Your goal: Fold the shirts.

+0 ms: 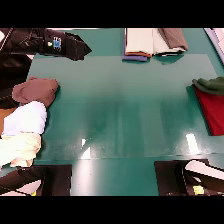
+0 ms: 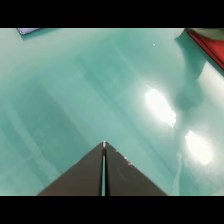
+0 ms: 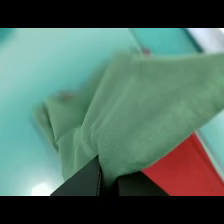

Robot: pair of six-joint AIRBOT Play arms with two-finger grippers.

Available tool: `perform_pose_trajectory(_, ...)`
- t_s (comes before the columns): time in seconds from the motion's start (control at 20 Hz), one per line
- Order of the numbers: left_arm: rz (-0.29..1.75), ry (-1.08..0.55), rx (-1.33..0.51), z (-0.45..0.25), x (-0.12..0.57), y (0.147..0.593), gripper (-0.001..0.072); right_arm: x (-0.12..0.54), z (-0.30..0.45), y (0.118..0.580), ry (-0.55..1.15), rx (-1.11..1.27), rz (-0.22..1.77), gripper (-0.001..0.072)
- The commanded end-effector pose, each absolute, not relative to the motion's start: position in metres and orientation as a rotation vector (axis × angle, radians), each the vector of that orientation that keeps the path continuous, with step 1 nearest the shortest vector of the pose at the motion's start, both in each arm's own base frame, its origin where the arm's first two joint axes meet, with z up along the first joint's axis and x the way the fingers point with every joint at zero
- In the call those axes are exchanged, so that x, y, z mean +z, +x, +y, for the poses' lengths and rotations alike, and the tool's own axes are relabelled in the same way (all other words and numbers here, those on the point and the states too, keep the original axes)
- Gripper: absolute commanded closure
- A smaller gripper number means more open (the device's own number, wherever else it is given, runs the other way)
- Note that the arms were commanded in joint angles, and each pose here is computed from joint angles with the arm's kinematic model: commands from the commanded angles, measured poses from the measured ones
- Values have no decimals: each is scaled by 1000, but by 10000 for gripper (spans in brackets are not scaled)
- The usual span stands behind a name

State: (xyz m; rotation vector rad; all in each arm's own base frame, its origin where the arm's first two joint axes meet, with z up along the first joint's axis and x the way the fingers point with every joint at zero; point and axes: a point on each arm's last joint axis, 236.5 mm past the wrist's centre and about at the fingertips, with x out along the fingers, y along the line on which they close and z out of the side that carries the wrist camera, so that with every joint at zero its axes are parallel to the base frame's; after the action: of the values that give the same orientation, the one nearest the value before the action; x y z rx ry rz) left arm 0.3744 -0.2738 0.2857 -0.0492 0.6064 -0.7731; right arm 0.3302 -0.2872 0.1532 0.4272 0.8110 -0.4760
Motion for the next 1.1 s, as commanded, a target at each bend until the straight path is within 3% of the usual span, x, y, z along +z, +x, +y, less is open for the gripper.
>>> perform_pose_trajectory(0.0,623,-38,-778,-273,282,372,686,97,-285,279,429,-558,990,691)
perform_pose_trajectory(0.15,631,-32,-780,-273,280,370,686,63,-278,239,530,-594,1068,680)
perform_pose_trajectory(0.2,631,-23,-784,-273,279,370,686,55,-278,226,563,-612,1085,541)
perform_pose_trajectory(0.25,631,-15,-787,-273,279,369,685,48,-279,213,600,-633,1101,320)
perform_pose_trajectory(0.3,630,-16,-787,-273,279,369,686,45,-282,201,632,-654,1109,187)
perform_pose_trajectory(0.35,630,-16,-787,-273,279,369,686,44,-285,190,666,-673,1113,133)
perform_pose_trajectory(0.5,628,-16,-786,-273,279,370,686,64,-286,193,693,-663,1069,134)
perform_pose_trajectory(0.65,627,-17,-786,-273,280,370,685,113,-260,267,709,-471,880,137)
perform_pose_trajectory(0.85,619,-20,-784,-273,281,371,685,167,-138,361,628,-70,790,145)
perform_pose_trajectory(1.05,620,-17,-781,-273,281,372,685,176,12,388,451,284,865,145)
